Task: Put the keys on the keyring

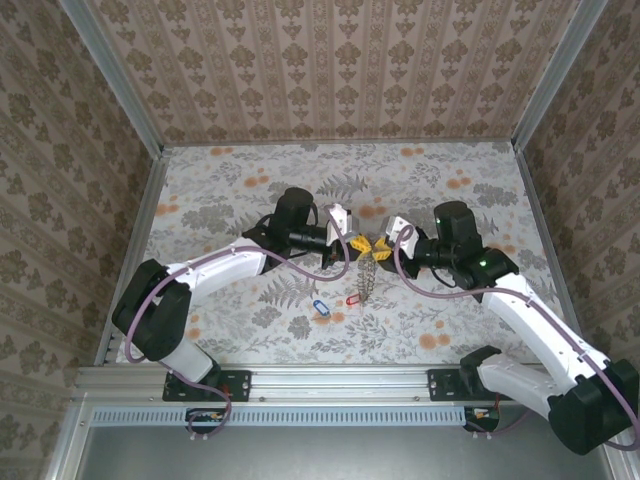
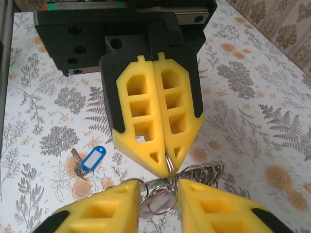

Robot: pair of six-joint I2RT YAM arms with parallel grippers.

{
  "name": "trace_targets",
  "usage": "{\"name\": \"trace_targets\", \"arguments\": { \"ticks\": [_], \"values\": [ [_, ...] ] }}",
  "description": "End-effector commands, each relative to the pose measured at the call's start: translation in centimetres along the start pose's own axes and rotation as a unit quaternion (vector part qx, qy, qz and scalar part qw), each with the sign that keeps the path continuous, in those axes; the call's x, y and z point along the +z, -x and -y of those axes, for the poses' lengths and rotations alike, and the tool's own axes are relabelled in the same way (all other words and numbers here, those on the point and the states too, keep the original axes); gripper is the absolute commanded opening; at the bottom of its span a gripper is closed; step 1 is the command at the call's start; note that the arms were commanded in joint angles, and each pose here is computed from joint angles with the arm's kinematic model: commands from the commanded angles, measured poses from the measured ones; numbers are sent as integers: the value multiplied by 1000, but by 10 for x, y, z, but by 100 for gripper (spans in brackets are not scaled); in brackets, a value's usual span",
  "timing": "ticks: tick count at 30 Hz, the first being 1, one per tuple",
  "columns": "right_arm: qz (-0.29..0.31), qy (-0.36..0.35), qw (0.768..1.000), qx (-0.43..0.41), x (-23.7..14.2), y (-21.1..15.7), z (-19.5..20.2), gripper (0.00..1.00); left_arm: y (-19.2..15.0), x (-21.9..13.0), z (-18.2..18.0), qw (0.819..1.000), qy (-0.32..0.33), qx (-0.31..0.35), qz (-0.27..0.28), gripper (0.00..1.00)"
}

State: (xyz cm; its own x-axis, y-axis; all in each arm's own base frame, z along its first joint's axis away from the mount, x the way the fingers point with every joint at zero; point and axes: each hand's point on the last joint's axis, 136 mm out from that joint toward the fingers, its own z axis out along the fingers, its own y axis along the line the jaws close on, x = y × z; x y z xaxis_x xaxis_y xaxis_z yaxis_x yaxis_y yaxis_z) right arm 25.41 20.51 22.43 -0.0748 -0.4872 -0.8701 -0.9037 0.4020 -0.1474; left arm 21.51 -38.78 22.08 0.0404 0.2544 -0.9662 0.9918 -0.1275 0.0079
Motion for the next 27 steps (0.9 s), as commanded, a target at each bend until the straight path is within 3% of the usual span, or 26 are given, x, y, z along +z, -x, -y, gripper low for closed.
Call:
{"name": "trace_targets", "arguments": {
  "ticks": [1,15,22,27],
  "values": [
    [26,3,1000,1,2,17,7,24,25,-8,7,999,-12,22,35,0],
    [-8,-7,1000,5,10,-7,17,6,28,-11,11,998,-17,26,46,0],
    [-15,5,1000,-2,10,-9,17,16,31,-12,15,998,-27,33,51,0],
    [-18,20,1000,-1,11,-8,16,14,34,-13,18,997,-32,37,54,0]
  ]
}}
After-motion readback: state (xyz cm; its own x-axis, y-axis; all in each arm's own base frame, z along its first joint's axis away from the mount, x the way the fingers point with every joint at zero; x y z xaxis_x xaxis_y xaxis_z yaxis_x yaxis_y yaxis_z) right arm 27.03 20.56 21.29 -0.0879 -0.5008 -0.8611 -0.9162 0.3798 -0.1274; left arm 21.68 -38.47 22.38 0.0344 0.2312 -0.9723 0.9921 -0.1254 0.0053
